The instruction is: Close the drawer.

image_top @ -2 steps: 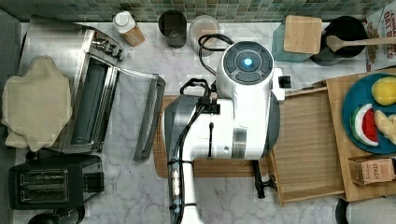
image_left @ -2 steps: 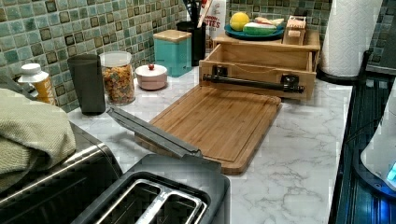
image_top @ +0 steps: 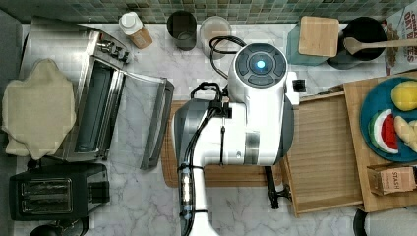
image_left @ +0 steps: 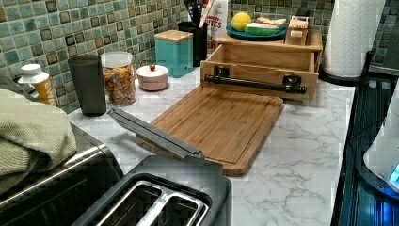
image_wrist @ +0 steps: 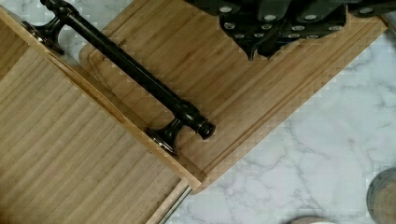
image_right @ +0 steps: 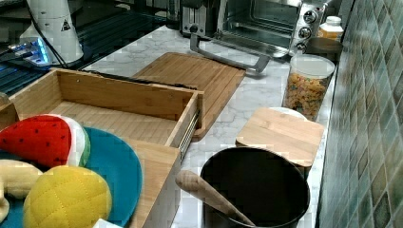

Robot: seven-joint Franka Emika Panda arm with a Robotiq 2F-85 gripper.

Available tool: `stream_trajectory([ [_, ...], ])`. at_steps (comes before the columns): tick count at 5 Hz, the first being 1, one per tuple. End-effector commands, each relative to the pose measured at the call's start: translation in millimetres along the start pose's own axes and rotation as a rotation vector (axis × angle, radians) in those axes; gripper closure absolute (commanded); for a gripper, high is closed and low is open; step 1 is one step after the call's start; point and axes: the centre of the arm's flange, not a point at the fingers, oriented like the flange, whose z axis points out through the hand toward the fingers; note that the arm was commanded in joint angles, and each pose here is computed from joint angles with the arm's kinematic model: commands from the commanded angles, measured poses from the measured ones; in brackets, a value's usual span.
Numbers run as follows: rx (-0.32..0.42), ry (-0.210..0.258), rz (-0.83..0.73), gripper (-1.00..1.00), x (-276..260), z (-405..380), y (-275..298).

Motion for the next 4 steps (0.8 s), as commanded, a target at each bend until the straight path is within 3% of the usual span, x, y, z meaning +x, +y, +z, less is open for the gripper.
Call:
stream_trajectory([
  [1,0.009,-0.066,-0.333,1.00,-40.1,7.8,-2.1],
  [4,0.093,0.013,-0.754,1.00,-66.0,58.3,49.7],
])
